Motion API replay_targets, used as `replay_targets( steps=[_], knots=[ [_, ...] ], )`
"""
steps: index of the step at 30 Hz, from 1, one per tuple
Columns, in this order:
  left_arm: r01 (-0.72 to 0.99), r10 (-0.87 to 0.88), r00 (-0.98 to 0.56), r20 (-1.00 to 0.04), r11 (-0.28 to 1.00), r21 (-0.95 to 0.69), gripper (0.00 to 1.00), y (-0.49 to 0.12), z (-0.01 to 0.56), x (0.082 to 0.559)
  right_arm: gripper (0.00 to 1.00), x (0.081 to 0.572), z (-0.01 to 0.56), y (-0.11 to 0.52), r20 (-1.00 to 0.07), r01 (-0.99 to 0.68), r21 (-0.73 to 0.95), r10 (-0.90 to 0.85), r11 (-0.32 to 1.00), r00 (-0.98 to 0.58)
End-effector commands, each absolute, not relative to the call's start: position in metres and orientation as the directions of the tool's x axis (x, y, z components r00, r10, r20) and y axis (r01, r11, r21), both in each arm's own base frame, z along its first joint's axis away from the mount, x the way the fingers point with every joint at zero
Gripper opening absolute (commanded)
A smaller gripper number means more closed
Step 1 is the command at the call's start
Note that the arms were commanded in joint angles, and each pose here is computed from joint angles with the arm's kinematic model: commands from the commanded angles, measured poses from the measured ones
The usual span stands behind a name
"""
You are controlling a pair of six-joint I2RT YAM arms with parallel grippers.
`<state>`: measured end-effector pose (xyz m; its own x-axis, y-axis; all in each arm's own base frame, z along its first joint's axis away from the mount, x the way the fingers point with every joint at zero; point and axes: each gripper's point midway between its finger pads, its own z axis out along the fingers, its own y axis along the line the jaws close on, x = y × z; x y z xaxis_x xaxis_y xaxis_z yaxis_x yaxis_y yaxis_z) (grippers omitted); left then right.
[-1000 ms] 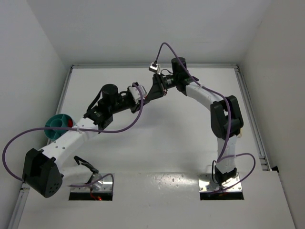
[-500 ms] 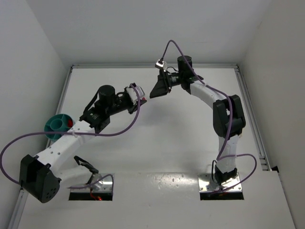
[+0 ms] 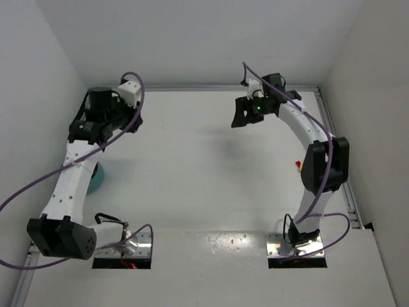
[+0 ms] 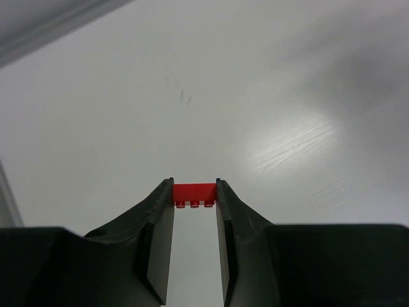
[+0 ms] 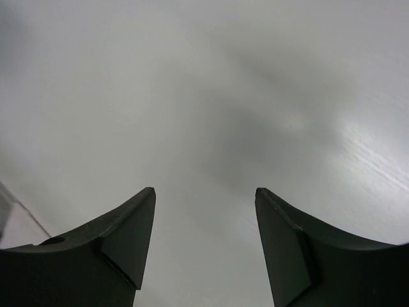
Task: Sort the legos into containers by color
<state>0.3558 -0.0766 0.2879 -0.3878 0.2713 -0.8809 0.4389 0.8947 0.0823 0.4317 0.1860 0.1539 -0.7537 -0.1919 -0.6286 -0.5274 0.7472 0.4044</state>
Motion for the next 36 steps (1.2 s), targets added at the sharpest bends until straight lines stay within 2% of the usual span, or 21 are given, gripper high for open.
replay_targets(
  steps=[1,6,7,12,18,26,30,36],
  knots=[
    [0.356,0.280,-0.577,-0.767,0.932,0.073,0.19,-0.028,0.264,0.320,0.65,0.402,0.127,0.147,-0.561,-0.537,0.236,-0.338,0.810,-0.756],
    [0.262,0.187,-0.715,-0.674,0.965,-0.010,0.19,0.022,0.248,0.300,0.65,0.389,0.116,0.138,-0.536,-0.558,0.225,-0.377,0.799,-0.755],
    [0.241,0.169,-0.710,-0.684,0.970,-0.011,0.19,0.029,0.256,0.299,0.65,0.389,0.116,0.138,-0.536,-0.558,0.225,-0.377,0.799,-0.755],
    [0.108,0.069,-0.796,-0.601,0.994,-0.028,0.19,0.076,0.242,0.293,0.65,0.390,0.116,0.136,-0.543,-0.569,0.222,-0.385,0.791,-0.747],
    [-0.008,0.014,-0.844,-0.536,0.999,0.039,0.19,0.113,0.232,0.294,0.66,0.391,0.102,0.133,-0.522,-0.570,0.254,-0.385,0.781,-0.761],
    [-0.191,-0.074,-0.854,-0.515,0.966,0.177,0.19,0.139,0.228,0.295,0.66,0.401,0.107,0.134,-0.505,-0.579,0.256,-0.404,0.774,-0.763],
    [-0.217,-0.119,-0.878,-0.463,0.963,0.163,0.19,0.134,0.206,0.286,0.66,0.413,0.117,0.128,-0.497,-0.593,0.211,-0.437,0.777,-0.750],
    [-0.236,-0.148,-0.882,-0.447,0.960,0.148,0.21,0.131,0.188,0.281,0.66,0.414,0.110,0.119,-0.432,-0.584,0.190,-0.467,0.789,-0.772]
  ],
)
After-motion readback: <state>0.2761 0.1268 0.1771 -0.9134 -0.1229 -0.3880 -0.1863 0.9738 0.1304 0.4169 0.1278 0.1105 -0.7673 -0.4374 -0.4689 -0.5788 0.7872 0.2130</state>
